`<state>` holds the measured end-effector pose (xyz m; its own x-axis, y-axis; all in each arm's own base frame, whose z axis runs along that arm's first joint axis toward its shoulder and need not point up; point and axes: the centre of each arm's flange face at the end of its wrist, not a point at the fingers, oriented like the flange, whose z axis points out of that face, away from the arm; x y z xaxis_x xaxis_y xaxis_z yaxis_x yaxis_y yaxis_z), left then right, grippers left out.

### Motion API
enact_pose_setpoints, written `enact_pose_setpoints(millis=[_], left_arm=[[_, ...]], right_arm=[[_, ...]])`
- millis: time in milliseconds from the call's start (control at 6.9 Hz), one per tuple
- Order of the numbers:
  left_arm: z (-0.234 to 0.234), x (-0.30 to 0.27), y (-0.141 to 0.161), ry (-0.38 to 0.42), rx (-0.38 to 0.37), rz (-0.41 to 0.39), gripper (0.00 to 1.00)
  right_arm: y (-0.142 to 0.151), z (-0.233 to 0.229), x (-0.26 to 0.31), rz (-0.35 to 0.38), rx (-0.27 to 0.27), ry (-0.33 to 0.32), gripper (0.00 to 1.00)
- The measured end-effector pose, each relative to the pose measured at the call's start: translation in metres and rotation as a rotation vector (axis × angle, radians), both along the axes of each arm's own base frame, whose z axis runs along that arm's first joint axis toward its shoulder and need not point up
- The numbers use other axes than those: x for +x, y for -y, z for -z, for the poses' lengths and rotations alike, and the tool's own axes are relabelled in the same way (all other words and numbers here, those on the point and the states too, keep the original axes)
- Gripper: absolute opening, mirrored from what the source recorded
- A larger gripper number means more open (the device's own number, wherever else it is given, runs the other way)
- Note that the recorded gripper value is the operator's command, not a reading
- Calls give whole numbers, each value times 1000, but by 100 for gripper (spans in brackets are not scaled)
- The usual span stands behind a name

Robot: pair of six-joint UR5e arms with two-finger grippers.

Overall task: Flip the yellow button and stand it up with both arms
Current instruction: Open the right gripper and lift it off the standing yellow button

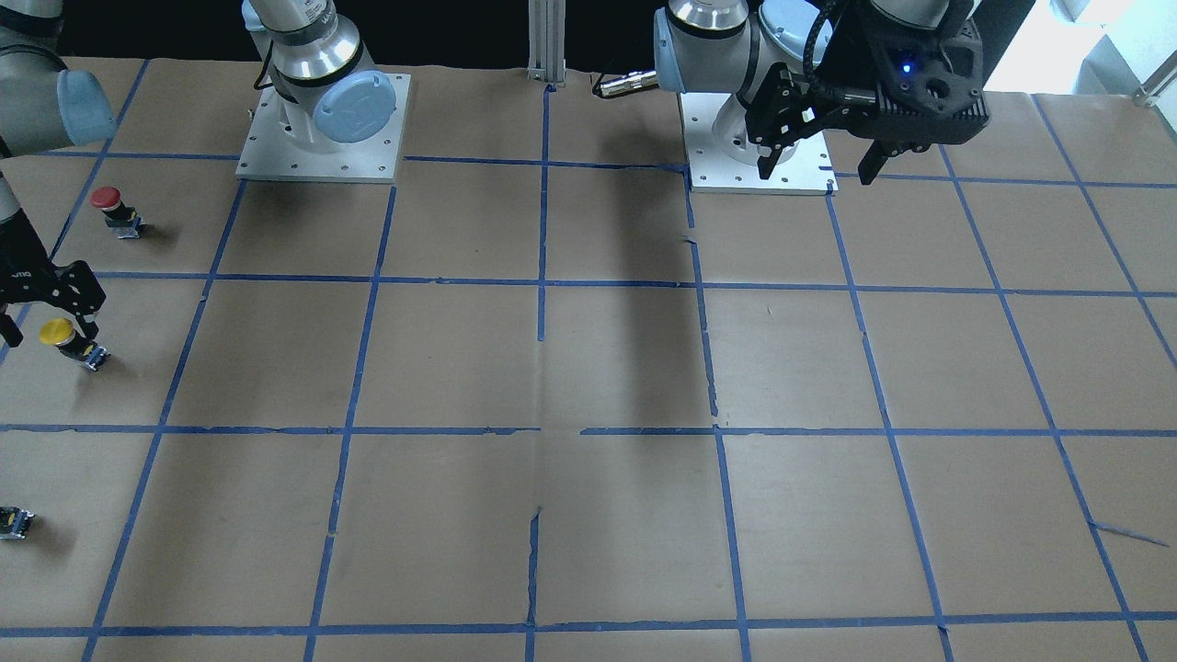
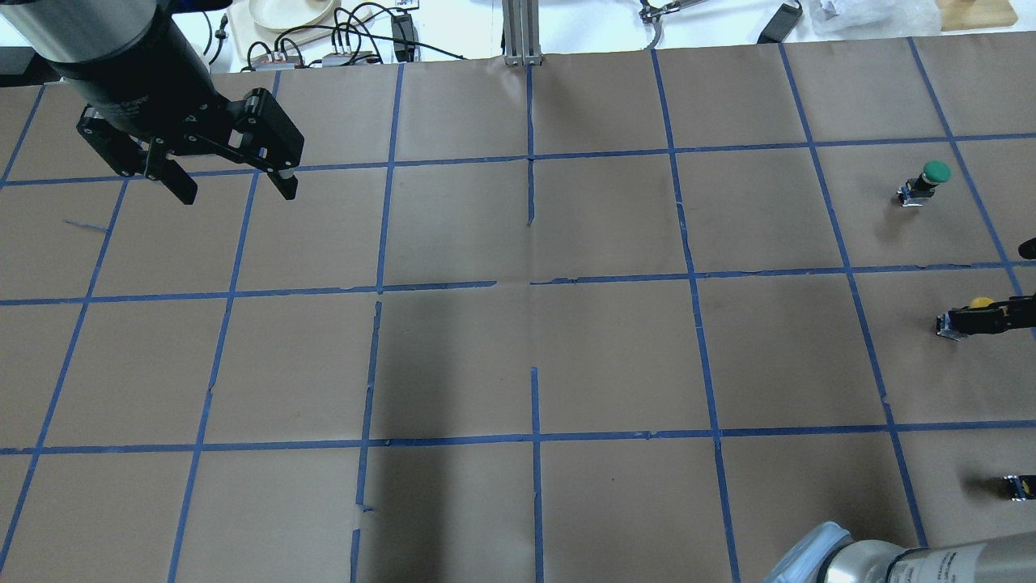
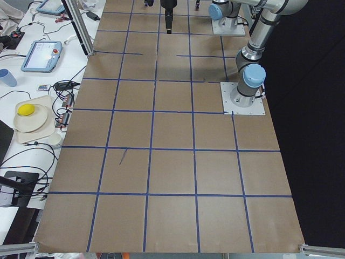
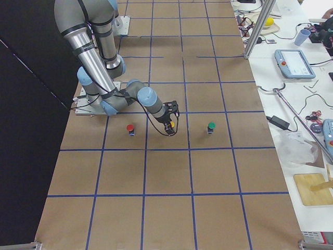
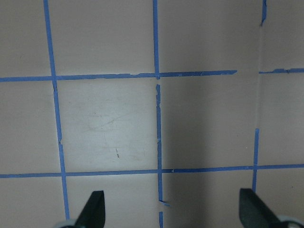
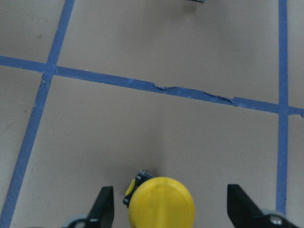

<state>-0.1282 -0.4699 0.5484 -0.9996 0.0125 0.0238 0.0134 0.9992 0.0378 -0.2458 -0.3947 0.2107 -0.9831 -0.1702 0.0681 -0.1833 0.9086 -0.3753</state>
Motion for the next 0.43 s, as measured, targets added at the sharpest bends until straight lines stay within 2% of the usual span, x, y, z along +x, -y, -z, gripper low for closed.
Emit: enact_pose_setpoints(millis=[290, 434], left_arm=[[1, -2, 0, -3, 4, 2, 100], [1, -2, 0, -5, 6, 3, 100]], right_arm=[[-1, -12, -5, 19, 31, -46, 99], [-1, -24, -5, 42, 45, -45, 99]])
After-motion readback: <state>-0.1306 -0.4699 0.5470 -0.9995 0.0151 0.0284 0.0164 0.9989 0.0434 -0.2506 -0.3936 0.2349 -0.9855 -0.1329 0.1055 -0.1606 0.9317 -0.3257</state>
